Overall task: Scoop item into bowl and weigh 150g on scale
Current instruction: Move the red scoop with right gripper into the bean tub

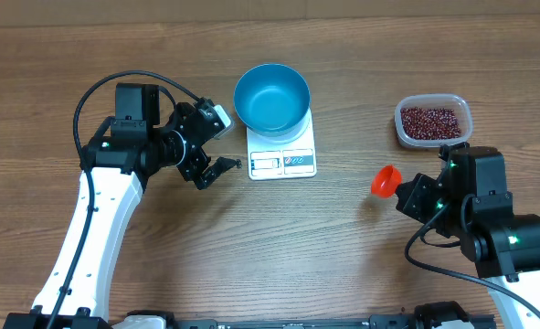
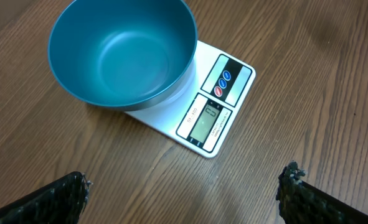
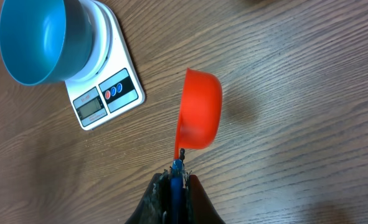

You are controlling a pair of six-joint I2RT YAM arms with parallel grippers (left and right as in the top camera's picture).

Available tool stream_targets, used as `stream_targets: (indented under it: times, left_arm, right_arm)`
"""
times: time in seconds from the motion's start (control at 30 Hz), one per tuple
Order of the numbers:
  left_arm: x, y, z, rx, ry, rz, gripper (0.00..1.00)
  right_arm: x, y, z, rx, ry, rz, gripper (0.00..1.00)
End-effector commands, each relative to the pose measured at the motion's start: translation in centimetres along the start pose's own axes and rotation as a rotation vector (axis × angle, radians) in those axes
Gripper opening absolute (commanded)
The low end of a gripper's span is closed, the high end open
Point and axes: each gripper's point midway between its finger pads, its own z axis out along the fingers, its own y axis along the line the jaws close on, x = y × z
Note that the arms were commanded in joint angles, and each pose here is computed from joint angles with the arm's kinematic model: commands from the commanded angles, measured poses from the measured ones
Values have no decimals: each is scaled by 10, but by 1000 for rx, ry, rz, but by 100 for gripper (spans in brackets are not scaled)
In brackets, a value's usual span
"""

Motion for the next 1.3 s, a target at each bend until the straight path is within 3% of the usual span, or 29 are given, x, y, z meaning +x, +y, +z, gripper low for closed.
stream_targets:
  times: [0.0,0.63,0.83,1.13,1.27]
  left_arm:
    - [0,-2,0,8,-9,-25,100]
    - [-1,-3,0,13,-13,-44,100]
    - [-1,-3,0,13,-13,-44,99]
    - [-1,-3,0,13,-13,-44,100]
    - [-1,-3,0,13,-13,-44,100]
  right_arm:
    - [-8,4,-6,-8,-34,-7,4]
    - [-8,4,-6,-8,-32,-8,4]
    - [-9,13,-12,-42,-26,-90,4]
    - [-78,25,-56,71,-94,-236,4]
    - [-120,14,-70,141,-127,-221,4]
